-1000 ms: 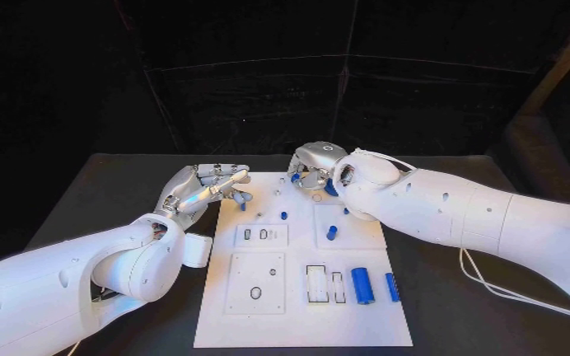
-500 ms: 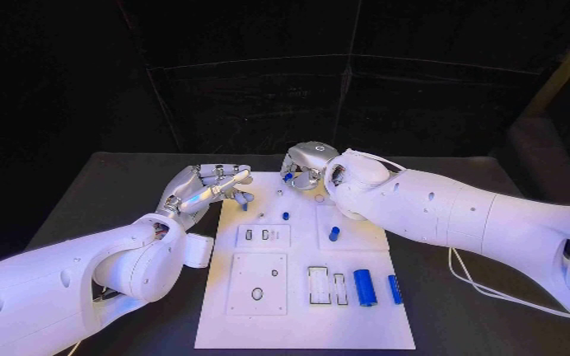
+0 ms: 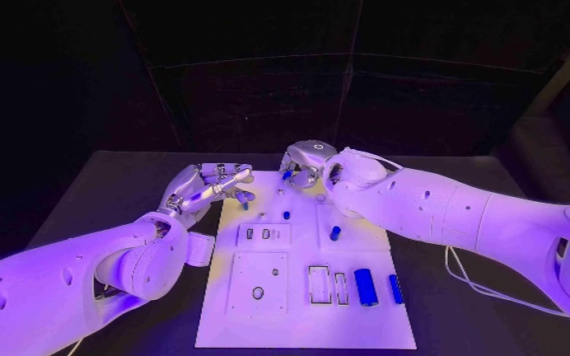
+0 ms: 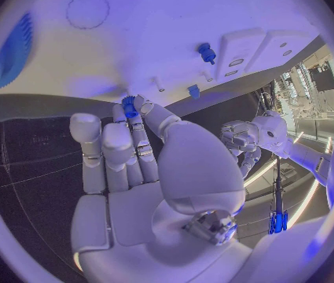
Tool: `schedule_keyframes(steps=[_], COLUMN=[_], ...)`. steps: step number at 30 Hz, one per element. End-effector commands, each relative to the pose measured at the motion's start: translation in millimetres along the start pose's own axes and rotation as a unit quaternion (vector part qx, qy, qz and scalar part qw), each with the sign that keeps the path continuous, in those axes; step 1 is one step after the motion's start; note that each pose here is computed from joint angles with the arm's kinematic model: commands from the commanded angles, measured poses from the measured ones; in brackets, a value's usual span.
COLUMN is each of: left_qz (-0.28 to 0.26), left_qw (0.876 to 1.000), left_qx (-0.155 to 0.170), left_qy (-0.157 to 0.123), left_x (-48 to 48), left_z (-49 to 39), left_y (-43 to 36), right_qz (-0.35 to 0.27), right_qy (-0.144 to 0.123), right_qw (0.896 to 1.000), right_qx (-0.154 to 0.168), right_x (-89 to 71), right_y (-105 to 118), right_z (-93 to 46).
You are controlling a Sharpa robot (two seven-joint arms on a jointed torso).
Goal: Assemble the parts on the task board
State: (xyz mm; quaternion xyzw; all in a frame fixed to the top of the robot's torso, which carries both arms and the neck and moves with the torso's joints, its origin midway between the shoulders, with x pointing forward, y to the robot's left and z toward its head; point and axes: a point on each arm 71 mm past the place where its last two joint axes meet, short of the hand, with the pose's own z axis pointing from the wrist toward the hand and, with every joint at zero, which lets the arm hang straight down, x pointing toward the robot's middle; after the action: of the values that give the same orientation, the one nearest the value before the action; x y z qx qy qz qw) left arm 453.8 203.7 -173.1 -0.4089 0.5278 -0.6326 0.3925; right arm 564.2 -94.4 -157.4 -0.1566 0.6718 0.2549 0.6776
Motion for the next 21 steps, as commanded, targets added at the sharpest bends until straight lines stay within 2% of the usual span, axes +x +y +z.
schedule_keyframes(steps=[1,17,21], left_qz=[-0.001,-0.002,-0.002], left_qw=[1.000,1.000,1.000], left_qx=[0.003,0.001,0.001], left_qy=[0.010,0.012,0.013], left_x=[1.9,2.0,1.9], left_z=[0.7,1.3,1.2], left_y=[-1.0,-0.5,-0.6], right_qz=[-0.001,-0.003,-0.003], right_qy=[0.007,0.025,0.016], right_qw=[1.000,1.000,1.000], right_qx=[0.002,0.012,0.016], right_x=[0.9,4.3,3.0], right_y=[0.2,0.0,-1.5], right_z=[1.7,5.2,5.1])
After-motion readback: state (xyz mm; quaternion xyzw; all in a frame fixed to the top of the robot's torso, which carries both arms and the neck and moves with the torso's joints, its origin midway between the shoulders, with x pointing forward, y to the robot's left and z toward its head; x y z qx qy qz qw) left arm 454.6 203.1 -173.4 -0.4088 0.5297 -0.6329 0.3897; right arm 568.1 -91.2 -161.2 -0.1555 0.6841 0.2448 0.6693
